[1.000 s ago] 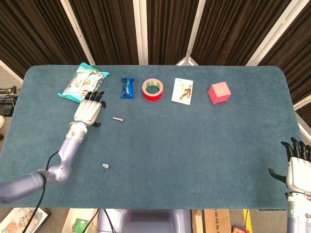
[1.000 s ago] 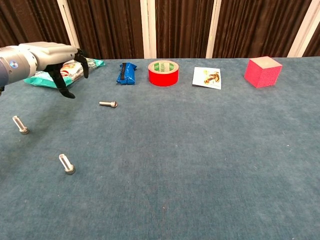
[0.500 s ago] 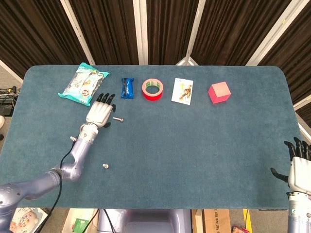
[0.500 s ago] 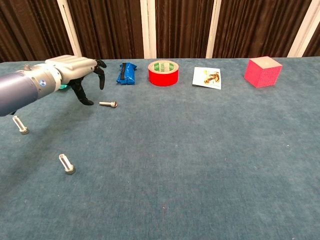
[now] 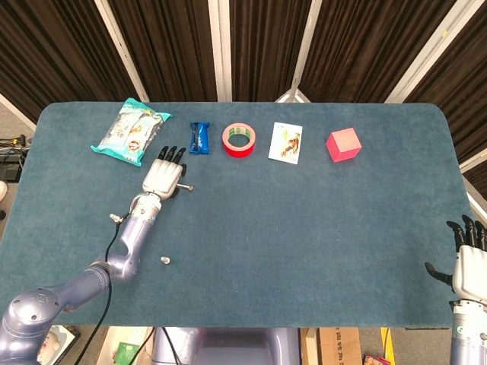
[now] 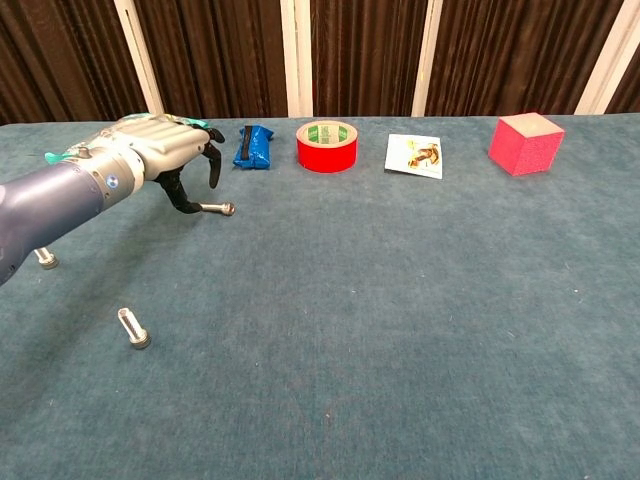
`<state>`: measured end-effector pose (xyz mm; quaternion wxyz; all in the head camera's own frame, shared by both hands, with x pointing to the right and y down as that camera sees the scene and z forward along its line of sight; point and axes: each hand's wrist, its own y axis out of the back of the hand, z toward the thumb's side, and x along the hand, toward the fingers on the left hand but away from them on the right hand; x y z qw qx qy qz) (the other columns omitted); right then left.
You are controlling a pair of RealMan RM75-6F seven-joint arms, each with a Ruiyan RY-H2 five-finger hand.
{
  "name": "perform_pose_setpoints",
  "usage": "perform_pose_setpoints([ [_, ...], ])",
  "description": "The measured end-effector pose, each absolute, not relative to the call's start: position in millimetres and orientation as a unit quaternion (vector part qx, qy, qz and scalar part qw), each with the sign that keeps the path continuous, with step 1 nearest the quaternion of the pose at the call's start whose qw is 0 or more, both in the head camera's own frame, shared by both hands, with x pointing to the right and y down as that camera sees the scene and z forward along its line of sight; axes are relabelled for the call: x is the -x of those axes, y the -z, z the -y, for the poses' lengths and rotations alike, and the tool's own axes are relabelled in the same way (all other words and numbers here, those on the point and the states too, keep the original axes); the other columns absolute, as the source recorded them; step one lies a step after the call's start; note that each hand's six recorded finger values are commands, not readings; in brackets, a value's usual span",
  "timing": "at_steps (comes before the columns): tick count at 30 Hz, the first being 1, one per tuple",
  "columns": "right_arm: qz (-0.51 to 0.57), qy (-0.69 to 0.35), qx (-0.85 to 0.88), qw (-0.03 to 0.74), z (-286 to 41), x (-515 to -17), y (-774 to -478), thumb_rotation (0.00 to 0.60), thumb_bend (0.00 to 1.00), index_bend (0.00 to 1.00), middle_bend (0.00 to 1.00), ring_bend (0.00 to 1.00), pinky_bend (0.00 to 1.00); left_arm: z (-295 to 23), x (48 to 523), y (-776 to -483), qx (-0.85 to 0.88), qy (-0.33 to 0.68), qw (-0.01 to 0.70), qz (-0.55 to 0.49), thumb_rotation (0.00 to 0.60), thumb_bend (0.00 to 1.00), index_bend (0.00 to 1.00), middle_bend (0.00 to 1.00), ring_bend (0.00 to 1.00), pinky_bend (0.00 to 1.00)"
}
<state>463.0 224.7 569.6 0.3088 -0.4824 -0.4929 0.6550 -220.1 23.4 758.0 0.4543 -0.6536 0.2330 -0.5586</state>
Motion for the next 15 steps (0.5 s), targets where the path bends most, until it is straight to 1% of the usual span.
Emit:
perform_pose_setpoints([
  [8, 0.493, -0.659, 0.479, 0.307, -224, -464, -572, 0.600, 0.10, 0.22, 0.09, 0.05, 0.00, -25, 218, -765, 0.655, 0.557, 0.457, -0.229, 0.600, 0.40, 0.48, 0.04, 0.00, 0.00],
  [15, 0.493, -0.661, 0.477, 0.305, -225, -465, -574, 0.600, 0.10, 0.22, 0.09, 0.05, 0.00, -27, 218, -770, 0.653, 0.556, 0.464, -0.221, 0.600, 0.43, 0.51, 0.04, 0.00, 0.00],
])
